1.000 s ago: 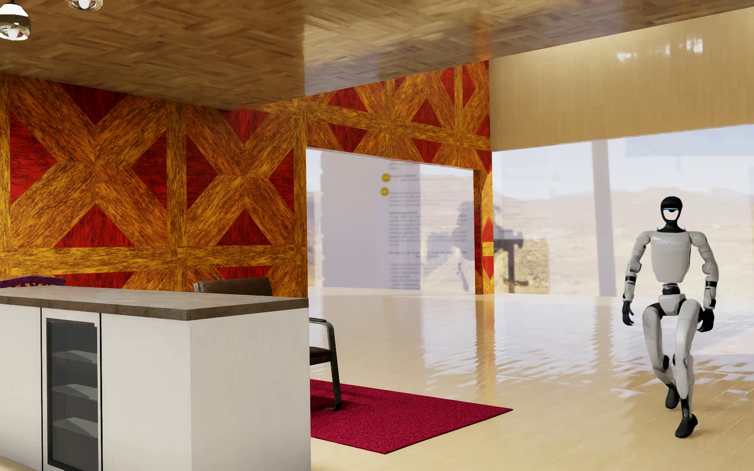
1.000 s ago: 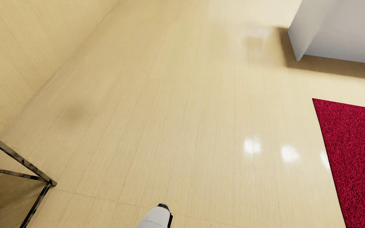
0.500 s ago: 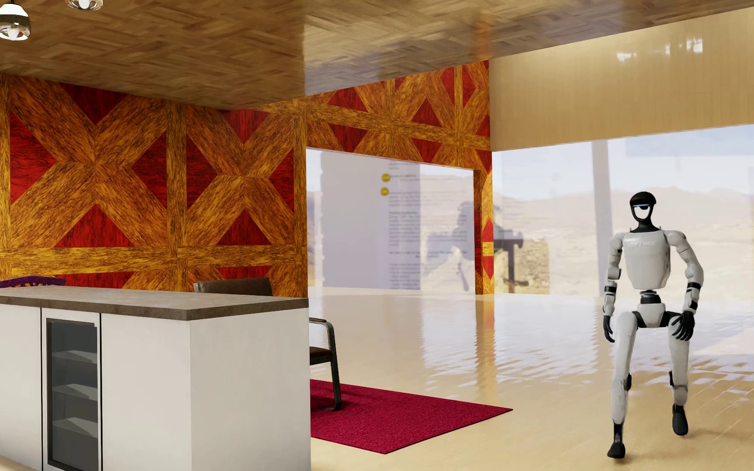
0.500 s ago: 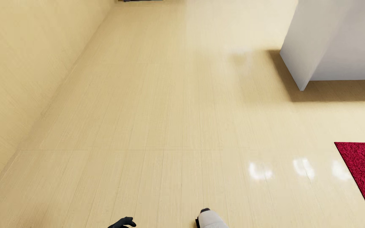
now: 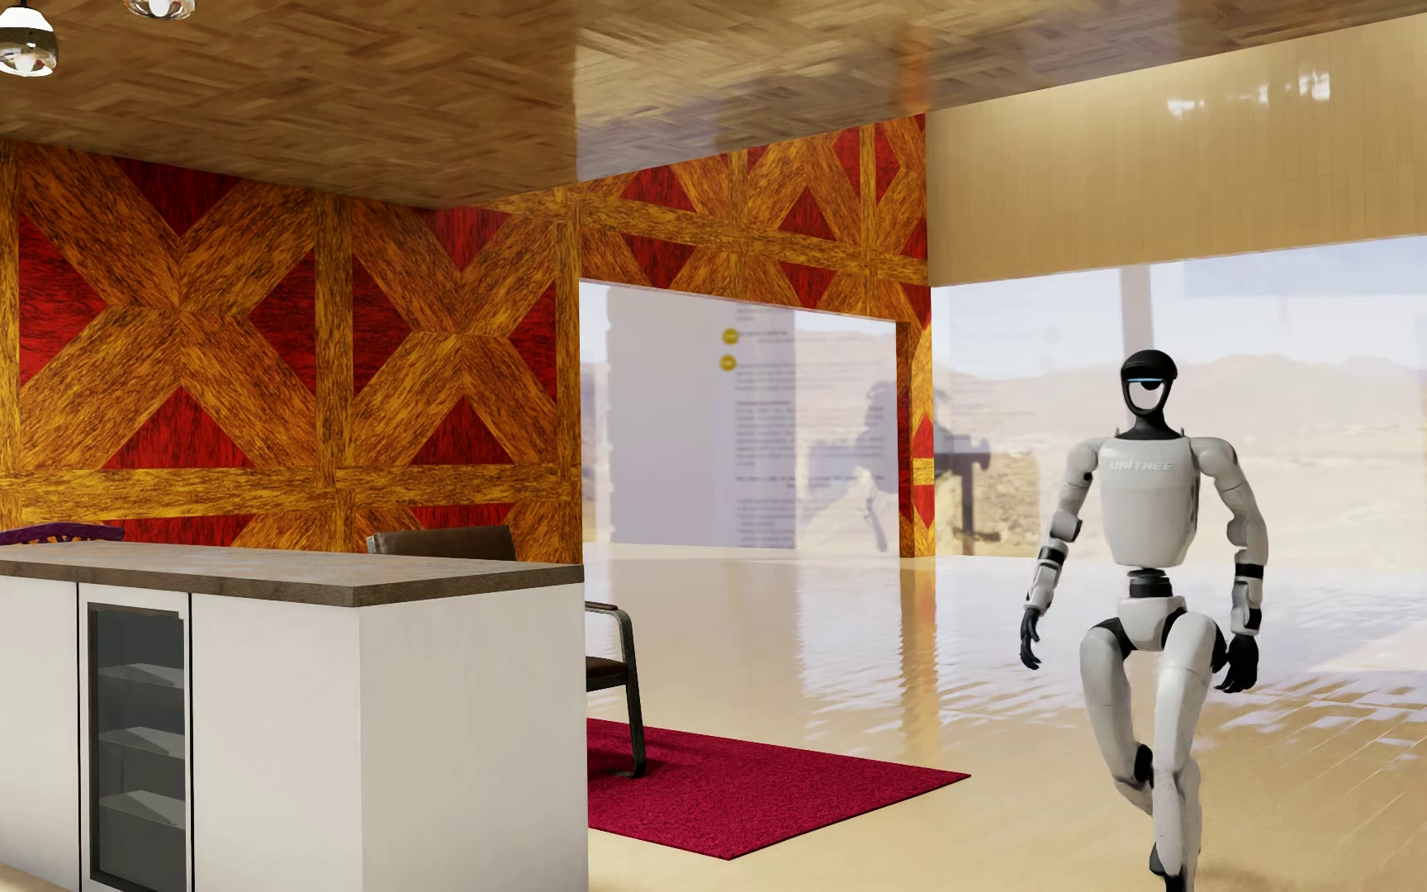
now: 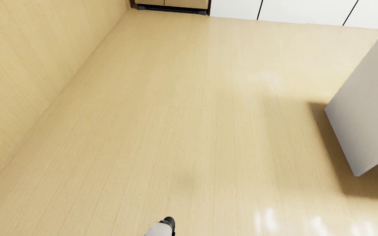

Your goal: Go around the counter

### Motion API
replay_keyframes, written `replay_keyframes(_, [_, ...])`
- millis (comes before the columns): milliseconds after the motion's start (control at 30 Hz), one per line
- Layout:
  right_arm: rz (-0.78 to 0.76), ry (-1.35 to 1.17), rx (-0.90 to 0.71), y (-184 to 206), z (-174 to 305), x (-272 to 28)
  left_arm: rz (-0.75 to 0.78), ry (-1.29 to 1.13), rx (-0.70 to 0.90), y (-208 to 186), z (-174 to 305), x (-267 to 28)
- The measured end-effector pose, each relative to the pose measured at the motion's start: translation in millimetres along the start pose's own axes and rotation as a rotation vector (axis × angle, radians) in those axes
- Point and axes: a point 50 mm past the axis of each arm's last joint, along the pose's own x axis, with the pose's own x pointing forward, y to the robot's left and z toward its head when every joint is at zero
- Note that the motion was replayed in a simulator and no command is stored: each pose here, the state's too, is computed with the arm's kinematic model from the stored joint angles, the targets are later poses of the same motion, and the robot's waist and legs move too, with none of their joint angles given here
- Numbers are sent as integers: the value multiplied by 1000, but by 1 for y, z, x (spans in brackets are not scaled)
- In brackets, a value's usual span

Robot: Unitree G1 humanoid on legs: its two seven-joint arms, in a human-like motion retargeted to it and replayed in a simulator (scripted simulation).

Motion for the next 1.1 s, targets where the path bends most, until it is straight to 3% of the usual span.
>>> replay_keyframes(133, [76, 176, -21, 25, -50, -15, 57, 32, -35, 19, -3, 2])
replay_keyframes(233, [132, 268, -64, 37, -79, -32, 129, -89, -25, 49, 32, 4])
replay_keyframes(433, [153, 528, -86, 38, -147, -78, 316, -443, -48, 115, 124, -21])
replay_keyframes(533, [164, 614, -99, 39, -165, -91, 326, -424, -112, 115, 116, -19])
replay_keyframes(600, [163, 583, -111, 38, -155, -80, 269, -265, -136, 94, 79, -4])
replay_keyframes(767, [141, 178, -61, 41, -57, -24, 95, 39, -45, 33, -6, 0])
replay_keyframes(933, [65, -162, -68, 14, 31, -9, 5, 100, -89, -9, -31, -7])
replay_keyframes(1000, [49, -183, -52, 10, 36, -9, 22, 92, -89, -3, -29, -7])
replay_keyframes(1100, [87, 21, -23, 28, -15, -12, 72, 96, -73, 20, -24, -4])
